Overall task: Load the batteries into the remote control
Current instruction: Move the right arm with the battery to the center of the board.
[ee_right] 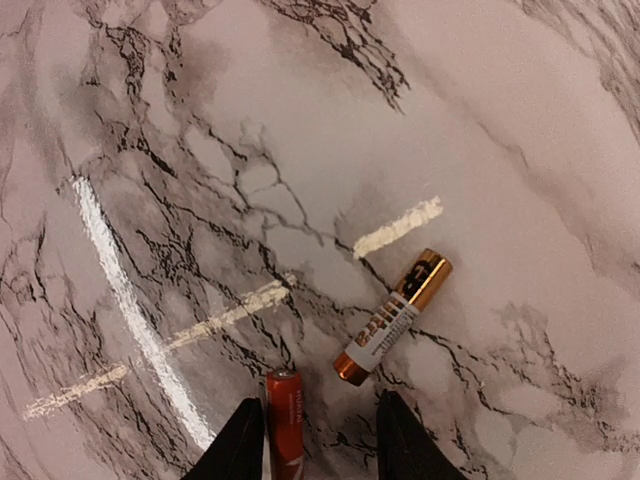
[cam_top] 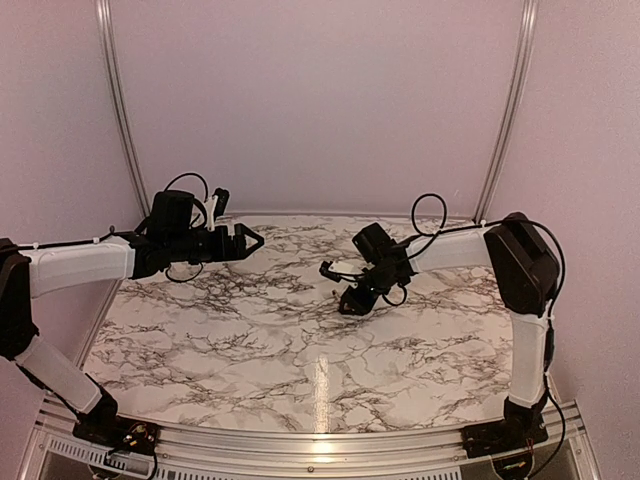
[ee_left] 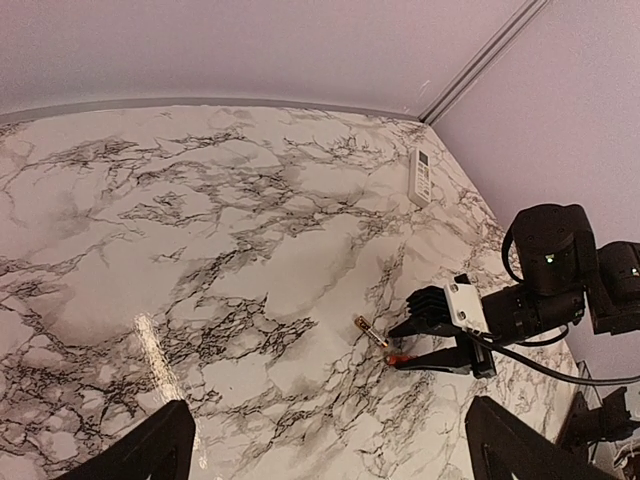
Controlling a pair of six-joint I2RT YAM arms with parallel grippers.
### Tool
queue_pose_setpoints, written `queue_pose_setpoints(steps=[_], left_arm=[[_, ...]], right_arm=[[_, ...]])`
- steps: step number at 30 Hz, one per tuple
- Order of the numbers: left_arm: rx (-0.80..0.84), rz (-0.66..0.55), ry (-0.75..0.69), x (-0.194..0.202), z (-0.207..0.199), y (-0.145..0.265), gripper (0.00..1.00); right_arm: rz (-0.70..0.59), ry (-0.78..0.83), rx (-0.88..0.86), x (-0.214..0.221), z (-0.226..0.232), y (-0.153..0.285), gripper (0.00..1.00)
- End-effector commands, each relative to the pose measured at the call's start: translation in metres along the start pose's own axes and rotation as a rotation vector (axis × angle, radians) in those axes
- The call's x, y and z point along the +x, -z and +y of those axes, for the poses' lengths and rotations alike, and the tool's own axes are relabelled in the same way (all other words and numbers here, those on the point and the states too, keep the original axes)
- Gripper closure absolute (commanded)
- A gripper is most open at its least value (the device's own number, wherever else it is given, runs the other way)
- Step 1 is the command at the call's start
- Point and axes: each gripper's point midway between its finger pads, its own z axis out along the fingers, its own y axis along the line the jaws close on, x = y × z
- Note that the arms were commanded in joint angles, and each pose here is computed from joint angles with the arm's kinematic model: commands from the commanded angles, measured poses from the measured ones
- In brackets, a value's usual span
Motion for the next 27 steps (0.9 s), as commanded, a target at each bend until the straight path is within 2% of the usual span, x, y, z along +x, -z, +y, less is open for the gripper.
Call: queue_pose_setpoints(steps=[1, 7, 13, 22, 27], left_arm=[[0.02, 0.004, -0.003, 0.004, -0.003, 0.003, 0.01], [0.009, 0.027, 0.002, 0.011, 0.001, 0.001, 0.01], [-0.015, 0.023, 0.002, 0.011, 0.005, 0.001, 0.01], [-0.038, 0.036, 0.02, 0.016, 0.012, 0.0, 0.01], [-0.05, 0.033, 0.019, 0.015, 0.014, 0.0, 0.01]], right_arm=[[0.207, -0.078, -0.063, 0.065, 0.023, -0.017, 0.63], [0.228, -0.092, -0.081, 0.077, 0.032, -0.023, 0.66], [0.243, -0.06, -0.144, 0.085, 0.063, -0.028, 0.74], [0.233, 0.009, -0.244, 0.069, 0.115, -0.043, 0.8], [0.221, 0.023, -0.25, 0.059, 0.121, -0.046, 0.82]])
